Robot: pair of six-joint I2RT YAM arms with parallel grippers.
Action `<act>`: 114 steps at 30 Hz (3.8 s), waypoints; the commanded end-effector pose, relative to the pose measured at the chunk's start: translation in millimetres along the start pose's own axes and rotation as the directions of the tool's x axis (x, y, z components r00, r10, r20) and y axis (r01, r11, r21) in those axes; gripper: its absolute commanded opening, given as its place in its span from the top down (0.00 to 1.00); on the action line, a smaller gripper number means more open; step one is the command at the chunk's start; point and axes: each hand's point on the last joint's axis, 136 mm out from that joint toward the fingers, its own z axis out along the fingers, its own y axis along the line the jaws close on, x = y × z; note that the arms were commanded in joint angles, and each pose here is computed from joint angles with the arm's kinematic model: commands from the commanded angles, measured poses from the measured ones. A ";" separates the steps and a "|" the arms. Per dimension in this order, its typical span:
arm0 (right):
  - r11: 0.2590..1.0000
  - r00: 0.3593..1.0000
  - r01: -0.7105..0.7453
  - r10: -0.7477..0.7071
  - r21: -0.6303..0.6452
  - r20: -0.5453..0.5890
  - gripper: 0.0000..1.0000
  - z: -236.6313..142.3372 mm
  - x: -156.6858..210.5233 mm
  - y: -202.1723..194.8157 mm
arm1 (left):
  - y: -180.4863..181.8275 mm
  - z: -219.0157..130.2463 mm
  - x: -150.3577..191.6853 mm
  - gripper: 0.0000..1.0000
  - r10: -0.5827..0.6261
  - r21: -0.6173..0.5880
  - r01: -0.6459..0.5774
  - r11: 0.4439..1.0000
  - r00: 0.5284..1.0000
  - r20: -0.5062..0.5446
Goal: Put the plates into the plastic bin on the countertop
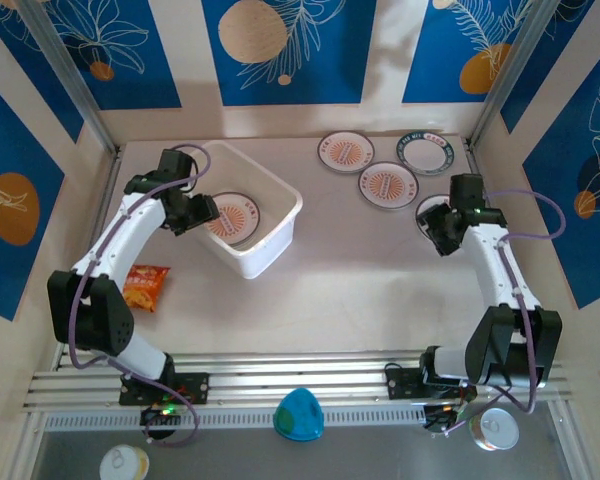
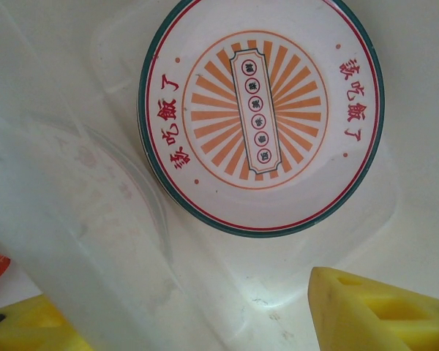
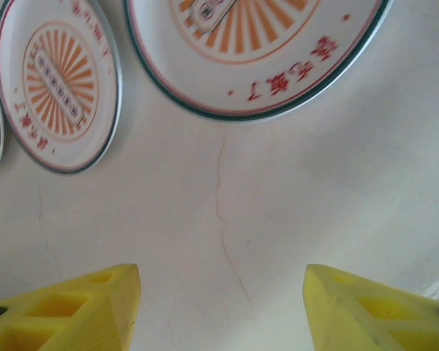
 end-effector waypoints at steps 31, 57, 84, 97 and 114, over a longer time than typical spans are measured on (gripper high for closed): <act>0.903 0.953 -0.287 0.301 0.321 0.004 0.38 84.8 -62.6 -65.4 | -11.3 -19.9 -3.0 0.33 0.040 0.009 -0.040 0.999 0.999 0.022; 0.959 0.965 -0.047 0.116 0.280 -0.234 0.43 114.6 -1.0 -15.0 | -5.7 -35.5 4.9 0.33 0.043 0.027 -0.045 0.999 0.997 0.065; 0.978 0.973 0.061 -0.014 0.199 -0.230 0.43 50.0 57.5 16.6 | -17.0 -35.9 4.4 0.32 0.047 0.111 -0.059 0.992 0.994 0.101; 0.951 0.988 -0.038 0.081 0.307 -0.130 0.43 87.8 -66.9 -21.1 | -20.6 -41.4 -1.6 0.32 0.042 0.102 -0.052 0.993 0.994 0.100; 0.896 0.977 0.070 0.028 0.439 -0.213 0.40 117.9 -42.7 -46.6 | -19.0 -46.4 -4.1 0.32 0.039 0.084 -0.049 0.995 0.993 0.113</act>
